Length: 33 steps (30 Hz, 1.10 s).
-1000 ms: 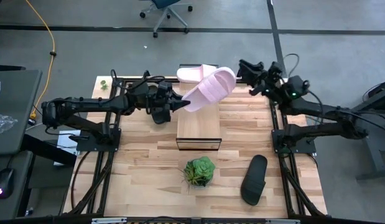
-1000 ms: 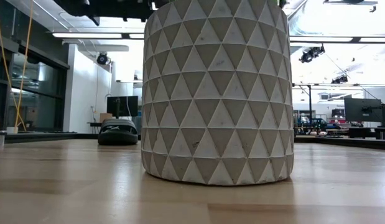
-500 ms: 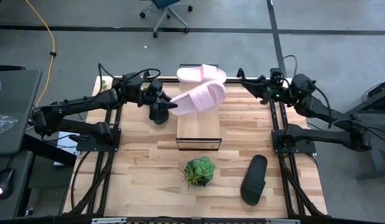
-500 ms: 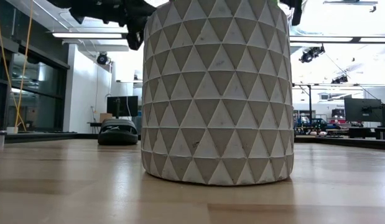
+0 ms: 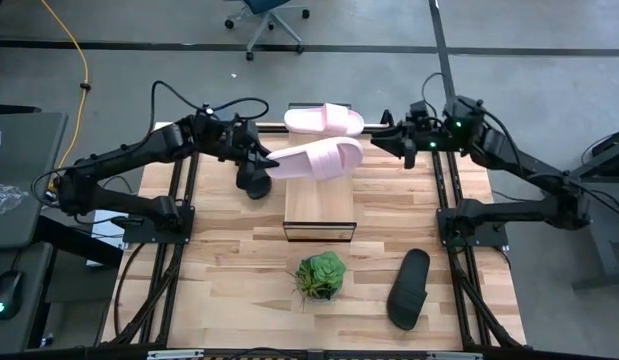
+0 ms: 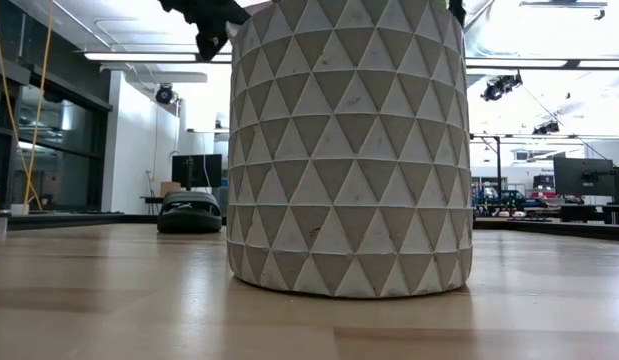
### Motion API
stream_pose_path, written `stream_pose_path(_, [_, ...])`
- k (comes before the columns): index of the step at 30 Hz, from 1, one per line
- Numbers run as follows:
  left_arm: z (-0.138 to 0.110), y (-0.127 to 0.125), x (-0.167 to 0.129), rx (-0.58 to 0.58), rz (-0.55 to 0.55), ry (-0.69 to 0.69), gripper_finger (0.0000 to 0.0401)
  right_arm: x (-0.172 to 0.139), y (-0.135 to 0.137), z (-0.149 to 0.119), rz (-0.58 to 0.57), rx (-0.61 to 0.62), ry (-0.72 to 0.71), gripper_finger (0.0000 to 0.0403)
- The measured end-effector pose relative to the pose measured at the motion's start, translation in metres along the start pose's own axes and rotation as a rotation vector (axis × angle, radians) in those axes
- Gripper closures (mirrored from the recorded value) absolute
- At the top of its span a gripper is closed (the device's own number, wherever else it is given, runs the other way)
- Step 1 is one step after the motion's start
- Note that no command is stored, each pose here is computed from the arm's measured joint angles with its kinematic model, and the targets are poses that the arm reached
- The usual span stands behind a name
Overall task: Pick and place slides into the shelf
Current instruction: Put the pink slide on the shelf
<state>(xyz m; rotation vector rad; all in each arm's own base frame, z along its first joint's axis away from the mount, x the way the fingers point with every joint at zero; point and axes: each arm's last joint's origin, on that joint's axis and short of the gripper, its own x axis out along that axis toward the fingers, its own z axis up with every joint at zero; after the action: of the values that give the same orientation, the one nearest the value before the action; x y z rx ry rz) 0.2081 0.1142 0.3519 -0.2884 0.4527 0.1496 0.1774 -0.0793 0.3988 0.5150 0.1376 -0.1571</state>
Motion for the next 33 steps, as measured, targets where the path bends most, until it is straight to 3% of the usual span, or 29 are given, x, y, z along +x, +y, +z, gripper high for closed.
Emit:
stream_pose_path(9, [0.011, 0.004, 0.010, 0.012, 0.000, 0.039, 0.0346, 0.018, 0.008, 0.016, 0.038, -0.085, 0.101, 0.0269])
stream_pose_path(33, [0.013, 0.005, 0.014, 0.008, -0.004, 0.033, 0.0346, 0.043, 0.006, -0.001, 0.046, -0.089, 0.233, 0.0276])
